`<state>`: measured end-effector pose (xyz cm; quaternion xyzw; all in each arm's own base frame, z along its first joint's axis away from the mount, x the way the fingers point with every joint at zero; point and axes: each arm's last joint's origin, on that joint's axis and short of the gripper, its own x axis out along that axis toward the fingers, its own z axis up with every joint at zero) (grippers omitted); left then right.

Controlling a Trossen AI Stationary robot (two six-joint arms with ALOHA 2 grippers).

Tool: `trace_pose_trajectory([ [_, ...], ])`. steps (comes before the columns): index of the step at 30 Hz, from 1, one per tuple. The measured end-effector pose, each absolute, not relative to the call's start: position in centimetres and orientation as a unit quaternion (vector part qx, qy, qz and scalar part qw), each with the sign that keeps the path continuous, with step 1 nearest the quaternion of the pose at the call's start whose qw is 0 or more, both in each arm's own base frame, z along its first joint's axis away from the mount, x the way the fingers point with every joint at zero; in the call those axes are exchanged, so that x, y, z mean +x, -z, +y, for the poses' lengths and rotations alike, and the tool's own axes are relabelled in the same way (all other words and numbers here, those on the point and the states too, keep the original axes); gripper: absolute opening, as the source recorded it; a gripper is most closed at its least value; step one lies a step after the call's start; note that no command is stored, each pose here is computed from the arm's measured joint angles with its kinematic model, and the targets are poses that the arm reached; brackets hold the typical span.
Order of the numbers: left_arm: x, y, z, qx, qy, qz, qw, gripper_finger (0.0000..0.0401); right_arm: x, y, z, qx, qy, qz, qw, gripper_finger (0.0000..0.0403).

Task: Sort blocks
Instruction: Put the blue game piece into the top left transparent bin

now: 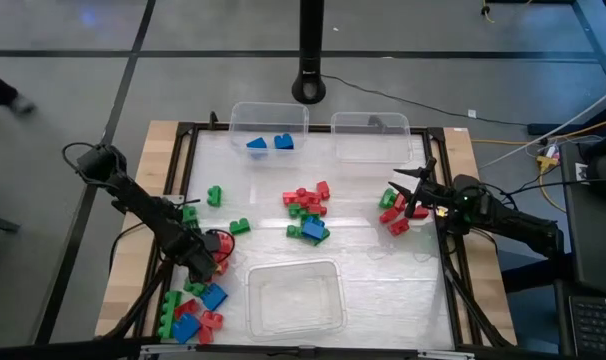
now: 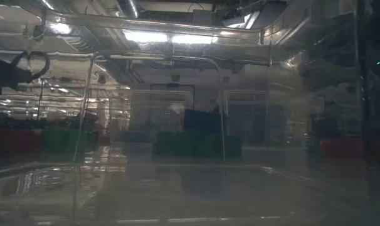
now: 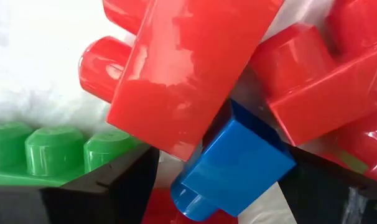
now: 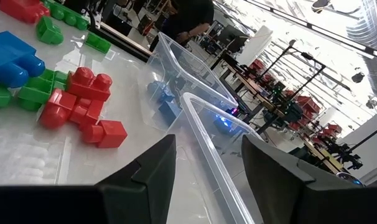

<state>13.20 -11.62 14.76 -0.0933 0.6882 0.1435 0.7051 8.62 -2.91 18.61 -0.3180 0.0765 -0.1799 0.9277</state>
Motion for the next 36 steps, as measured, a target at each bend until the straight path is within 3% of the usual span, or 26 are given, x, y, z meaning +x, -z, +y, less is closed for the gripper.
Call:
trace_pose_trajectory([
  [7, 13.2, -14.8, -11.6, -0.101, -0.150, 0.687, 0.704, 0.0270, 8.6, -18.6, -2.9, -0.318, 0.180, 0.077, 0.928, 0.0186],
  [20, 13.8, -16.5, -12.3, -0.127, -0.152, 0.690, 0.697, 0.0126, 8.6, -18.6, -2.9, -0.318, 0.180, 0.077, 0.928, 0.0186],
  [28, 14.6, -21.2, -12.1, -0.123, -0.186, 0.687, 0.692, 0.0135, 8.6, -18.6, -2.9, -0.318, 0.180, 0.076, 0.928, 0.0186],
  [36, 16.9, -27.4, -9.4, -0.169, -0.234, 0.548, 0.785, 0.0130, 8.6, -18.7, -2.9, -0.317, 0.181, 0.072, 0.928, 0.0186],
])
